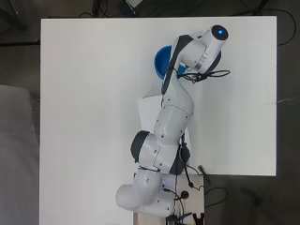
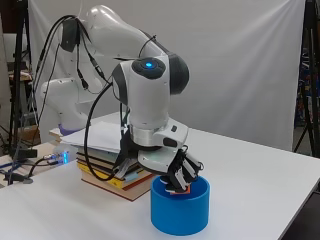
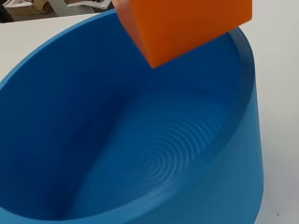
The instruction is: Teleoperate dual arm-hand system to pick and place objects
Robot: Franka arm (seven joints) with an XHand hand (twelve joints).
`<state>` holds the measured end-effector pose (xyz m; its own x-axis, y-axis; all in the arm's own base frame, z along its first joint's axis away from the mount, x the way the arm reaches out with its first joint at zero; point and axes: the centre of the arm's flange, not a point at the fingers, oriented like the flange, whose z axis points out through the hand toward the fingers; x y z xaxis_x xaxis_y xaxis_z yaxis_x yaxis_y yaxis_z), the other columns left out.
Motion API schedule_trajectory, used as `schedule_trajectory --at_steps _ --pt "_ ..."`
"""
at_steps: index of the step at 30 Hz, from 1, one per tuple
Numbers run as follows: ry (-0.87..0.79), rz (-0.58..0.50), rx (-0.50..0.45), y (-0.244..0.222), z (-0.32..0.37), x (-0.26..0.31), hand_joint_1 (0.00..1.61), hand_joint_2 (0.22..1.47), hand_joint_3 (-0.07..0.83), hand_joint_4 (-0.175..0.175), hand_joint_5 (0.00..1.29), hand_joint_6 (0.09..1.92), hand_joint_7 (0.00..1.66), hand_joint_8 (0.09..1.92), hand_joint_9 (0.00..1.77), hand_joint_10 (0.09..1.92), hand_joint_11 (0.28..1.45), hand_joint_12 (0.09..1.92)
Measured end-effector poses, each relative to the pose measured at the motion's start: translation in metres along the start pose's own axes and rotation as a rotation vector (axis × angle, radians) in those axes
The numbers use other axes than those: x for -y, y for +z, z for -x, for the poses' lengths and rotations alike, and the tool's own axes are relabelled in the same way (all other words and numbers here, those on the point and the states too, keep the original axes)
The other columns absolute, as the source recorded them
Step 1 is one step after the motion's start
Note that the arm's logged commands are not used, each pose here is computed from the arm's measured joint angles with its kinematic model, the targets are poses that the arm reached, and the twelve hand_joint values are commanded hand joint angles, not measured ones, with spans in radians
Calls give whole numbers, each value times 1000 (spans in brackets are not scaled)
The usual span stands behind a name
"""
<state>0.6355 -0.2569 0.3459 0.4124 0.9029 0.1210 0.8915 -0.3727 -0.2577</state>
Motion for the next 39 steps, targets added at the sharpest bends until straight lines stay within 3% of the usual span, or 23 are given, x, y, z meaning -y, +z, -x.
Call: schedule_trajectory --at_steps 3,4,5,6,7,9,11,12,13,14,16,21,29,34,39 --pt "-42 8 -16 -5 5 22 915 1227 0 175 753 1342 898 1780 1249 1920 957 1914" --pt "-53 8 -22 -7 6 32 1014 1232 8 49 734 1288 860 1705 1215 1920 936 1918" --pt "-62 6 -29 -7 6 44 1096 1236 10 -52 720 1243 839 1640 1189 1920 919 1919" --pt "-69 1 -35 -6 6 55 1144 1238 9 -113 712 1216 827 1601 1176 1920 913 1920" --pt "-75 -3 -39 -4 6 66 1170 1241 8 -145 707 1203 821 1583 1172 1920 915 1920" --pt "-90 -12 -45 2 5 88 1183 1249 7 -169 700 1270 785 1539 1176 1920 928 1920" --pt "-105 -18 -51 7 3 109 1169 1277 13 -175 658 1309 738 1659 1157 1920 926 1920" --pt "-112 -21 -53 9 2 117 1060 1278 11 -49 662 1369 758 1771 1166 1920 936 1920" --pt "-117 -24 -54 10 1 123 977 1273 7 52 673 1406 800 1850 1187 1920 952 1920" --pt "-120 -25 -52 11 0 124 932 1265 2 113 690 1409 845 1896 1220 1920 971 1920" --pt "-110 -13 -43 9 -5 120 907 1247 -3 162 723 1381 910 1920 1272 1920 997 1920" --pt "-41 54 -31 -20 -22 104 904 1236 -1 175 739 1362 933 1920 1298 1920 980 1920" --pt "45 61 -11 -47 -35 81 910 1231 -1 175 745 1353 940 1899 1251 1920 900 1875" --pt "82 69 2 -55 -35 61 926 1217 -2 175 772 1318 1055 1920 1352 1920 965 1865" --pt "136 11 27 -42 -36 39 933 1210 -2 175 784 1296 1112 1920 1391 1920 975 1835"
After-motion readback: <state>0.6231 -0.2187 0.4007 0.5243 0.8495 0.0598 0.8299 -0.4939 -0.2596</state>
